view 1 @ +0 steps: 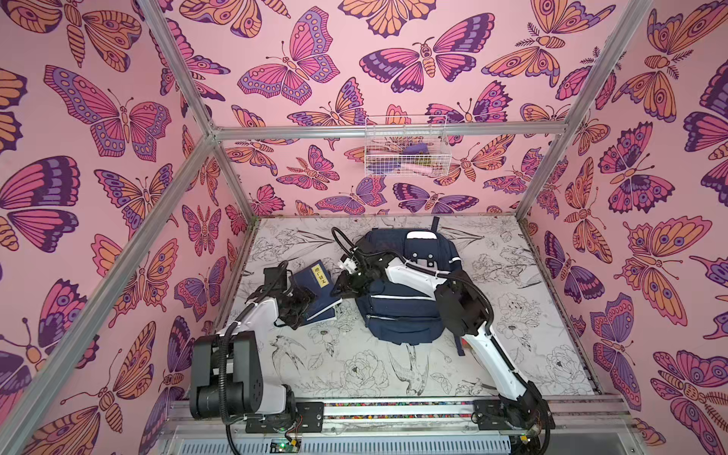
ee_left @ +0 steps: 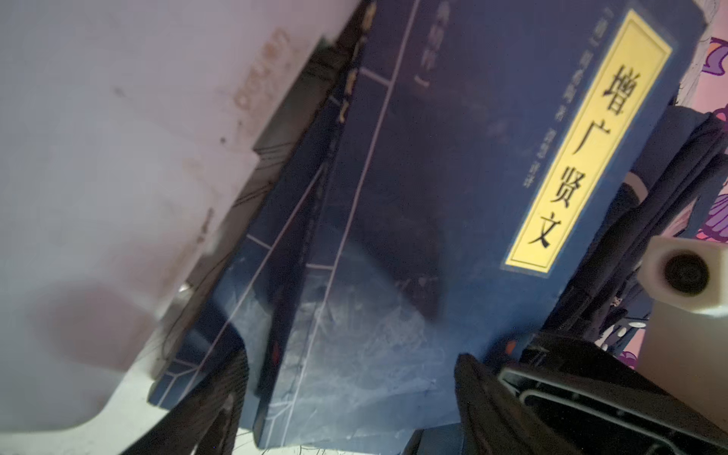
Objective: Pack books, pencil case, and school supplies into a backpack
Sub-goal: Pick up the book.
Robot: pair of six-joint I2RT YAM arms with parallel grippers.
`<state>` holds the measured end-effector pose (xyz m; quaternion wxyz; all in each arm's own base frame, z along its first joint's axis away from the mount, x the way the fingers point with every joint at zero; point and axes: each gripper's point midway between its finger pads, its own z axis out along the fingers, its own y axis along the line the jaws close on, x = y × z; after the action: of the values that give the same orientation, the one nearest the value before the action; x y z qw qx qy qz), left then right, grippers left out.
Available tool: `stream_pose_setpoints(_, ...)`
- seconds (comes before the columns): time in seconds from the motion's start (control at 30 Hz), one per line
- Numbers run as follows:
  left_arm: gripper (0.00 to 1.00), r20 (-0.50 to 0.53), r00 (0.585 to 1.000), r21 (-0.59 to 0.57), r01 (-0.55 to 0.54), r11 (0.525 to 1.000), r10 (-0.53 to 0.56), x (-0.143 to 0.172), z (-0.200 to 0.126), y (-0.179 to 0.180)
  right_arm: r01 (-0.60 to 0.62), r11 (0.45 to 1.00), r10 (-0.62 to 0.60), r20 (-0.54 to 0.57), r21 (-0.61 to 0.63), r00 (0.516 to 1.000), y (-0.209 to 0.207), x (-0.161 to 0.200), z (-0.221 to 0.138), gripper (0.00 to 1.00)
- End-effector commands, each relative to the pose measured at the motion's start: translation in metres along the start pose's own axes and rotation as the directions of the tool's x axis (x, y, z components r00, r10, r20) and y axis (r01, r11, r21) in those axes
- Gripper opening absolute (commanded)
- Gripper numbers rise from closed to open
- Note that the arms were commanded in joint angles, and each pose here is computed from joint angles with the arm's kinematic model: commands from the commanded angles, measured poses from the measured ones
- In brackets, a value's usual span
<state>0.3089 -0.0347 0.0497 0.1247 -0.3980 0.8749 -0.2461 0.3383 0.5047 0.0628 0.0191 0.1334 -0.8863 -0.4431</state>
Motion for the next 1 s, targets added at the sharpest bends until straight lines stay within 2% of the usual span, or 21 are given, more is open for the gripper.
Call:
stream_pose_setpoints(0.0, 0.84, -0.047, 0.999, 0.008, 0.027, 1.000, -0.026, 0.010, 0.008, 0.005, 0.022, 0.999, -0.022, 0.015, -0.049, 1.000, 0.020, -0.004, -0.005, 0.40)
stream_pose_setpoints(0.23, 0.84, -0.036, 0.999, 0.012, 0.021, 1.000, -0.020, 0.009, 0.006, 0.004, 0.034, 0.999, -0.033, 0.021, -0.030, 0.999, 0.021, -0.003, -0.011, 0.30)
stream_pose_setpoints(0.33, 0.85, -0.041, 0.999, 0.012, 0.023, 1.000, -0.022, 0.011, 0.006, 0.006, 0.034, 0.999, -0.033, 0.018, -0.026, 0.999, 0.020, -0.001, -0.012, 0.18)
stream_pose_setpoints(0.53, 0.89, -0.012, 1.000, 0.028, 0.013, 1.000, -0.013, 0.010, -0.003, 0.003, 0.033, 0.999, -0.033, 0.034, -0.018, 0.999, 0.019, 0.003, -0.024, 0.14)
stream_pose_setpoints(0.73, 0.93, 0.005, 0.999, 0.072, 0.039, 0.997, -0.039, 0.012, -0.017, -0.002, 0.015, 0.983, 0.002, 0.093, -0.182, 0.996, 0.045, -0.003, -0.045, 0.12)
stream_pose_setpoints(0.83, 0.94, -0.024, 0.997, 0.149, 0.072, 0.986, -0.069, 0.016, -0.020, -0.013, 0.000, 0.959, 0.032, 0.108, -0.285, 0.994, 0.058, -0.006, -0.052, 0.12)
stream_pose_setpoints(0.97, 0.94, -0.042, 0.993, 0.250, 0.117, 0.961, -0.110, 0.016, -0.024, -0.026, -0.008, 0.937, 0.054, 0.121, -0.349, 0.991, 0.069, -0.009, -0.058, 0.12)
